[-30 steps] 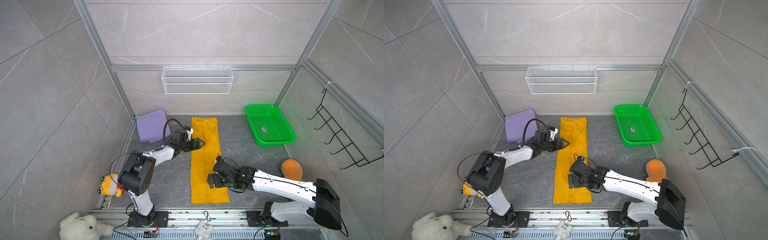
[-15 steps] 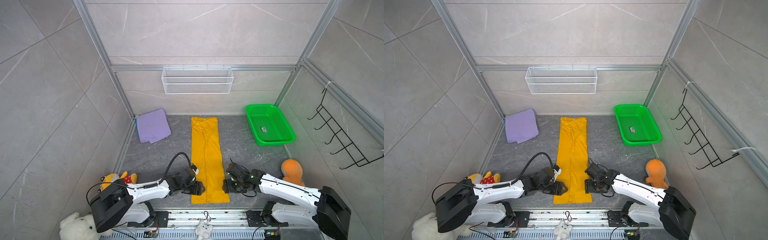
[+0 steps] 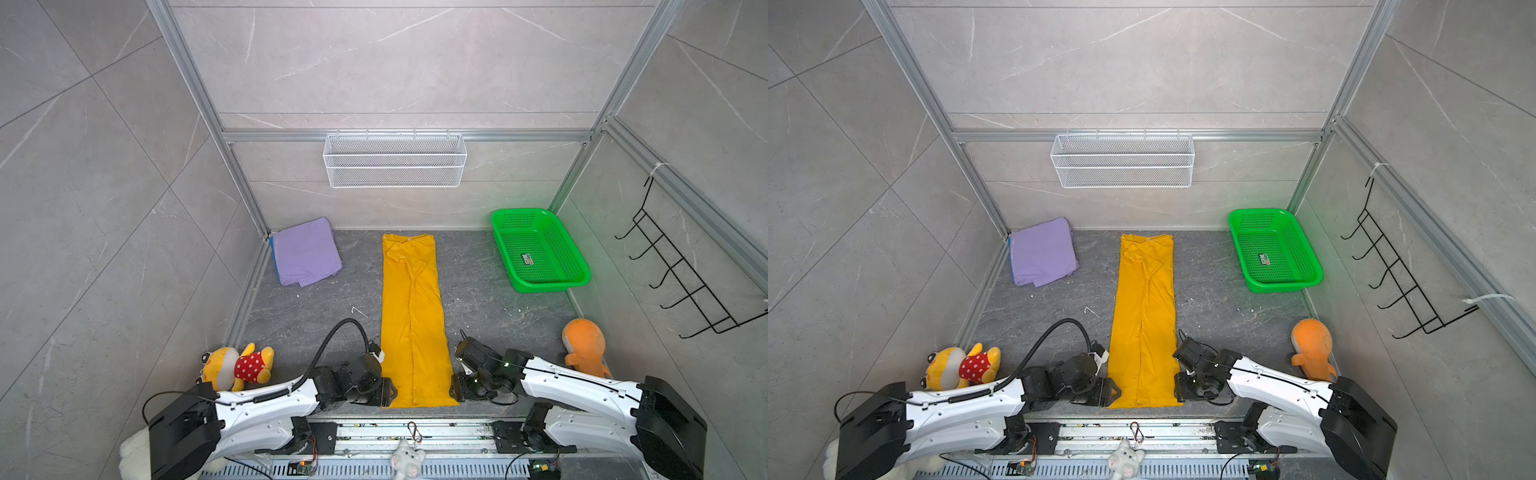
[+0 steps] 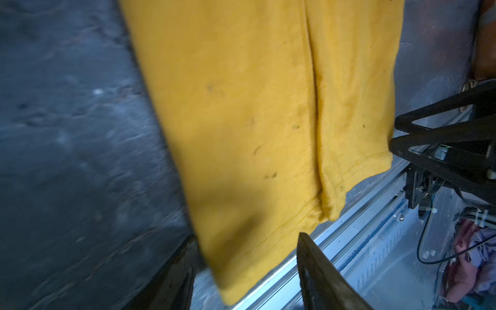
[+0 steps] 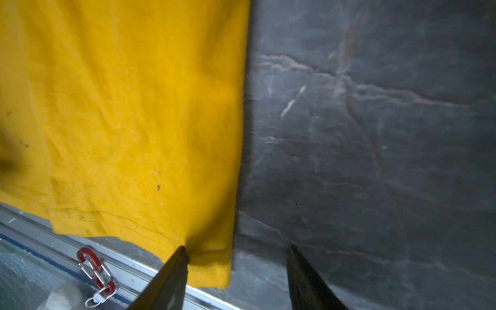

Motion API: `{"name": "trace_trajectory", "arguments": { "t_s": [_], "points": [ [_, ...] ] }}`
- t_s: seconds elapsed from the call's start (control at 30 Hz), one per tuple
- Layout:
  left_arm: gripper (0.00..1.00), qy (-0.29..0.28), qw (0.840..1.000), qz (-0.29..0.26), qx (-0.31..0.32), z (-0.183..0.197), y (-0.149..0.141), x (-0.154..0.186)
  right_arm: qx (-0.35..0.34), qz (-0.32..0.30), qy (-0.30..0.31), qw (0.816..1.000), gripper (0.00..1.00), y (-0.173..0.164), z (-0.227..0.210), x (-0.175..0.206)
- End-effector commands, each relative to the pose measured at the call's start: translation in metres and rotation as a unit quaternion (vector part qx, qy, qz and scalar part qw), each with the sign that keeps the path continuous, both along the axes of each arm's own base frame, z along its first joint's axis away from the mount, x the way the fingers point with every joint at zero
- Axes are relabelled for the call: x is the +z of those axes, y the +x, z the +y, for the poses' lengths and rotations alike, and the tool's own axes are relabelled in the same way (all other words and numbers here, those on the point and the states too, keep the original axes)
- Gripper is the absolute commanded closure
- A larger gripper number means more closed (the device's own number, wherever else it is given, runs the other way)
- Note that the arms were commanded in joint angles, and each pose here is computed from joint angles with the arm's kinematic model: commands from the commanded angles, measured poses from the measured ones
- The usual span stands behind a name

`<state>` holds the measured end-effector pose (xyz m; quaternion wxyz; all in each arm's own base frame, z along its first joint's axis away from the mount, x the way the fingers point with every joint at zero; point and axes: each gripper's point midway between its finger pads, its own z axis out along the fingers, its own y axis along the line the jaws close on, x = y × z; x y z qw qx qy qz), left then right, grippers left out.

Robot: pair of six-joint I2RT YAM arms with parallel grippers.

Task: Fold and stack t-shirts
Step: Fold the T-shirt at the center of the table.

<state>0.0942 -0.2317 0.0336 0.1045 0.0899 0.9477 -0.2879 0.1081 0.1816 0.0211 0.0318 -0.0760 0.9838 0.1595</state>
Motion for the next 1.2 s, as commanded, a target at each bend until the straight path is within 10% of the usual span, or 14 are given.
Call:
{"name": "trace_trajectory", "arguments": {
  "t_s": [0.0, 0.63, 0.97, 1.17],
  "points": [
    [0.43, 0.029, 0.999, 0.010, 0.023, 0.023, -0.006, -0.007, 0.019, 0.012, -0.001, 1.000, 0.41, -0.009, 0.003, -0.009],
    [0.68, 0.039, 0.997, 0.063, -0.016, 0.014, -0.025, -0.026, 0.030, 0.034, -0.027, 0.999, 0.54, -0.040, -0.017, -0.017],
    [1.00, 0.059, 0.997, 0.041, -0.024, 0.018, -0.020, -0.016, 0.048, 0.017, -0.020, 0.999, 1.00, -0.031, -0.003, -0.007],
    [1.00, 0.060, 0.998, -0.016, -0.026, 0.007, 0.004, 0.014, 0.067, -0.017, 0.004, 0.998, 1.00, -0.015, 0.018, 0.020]
  ]
}}
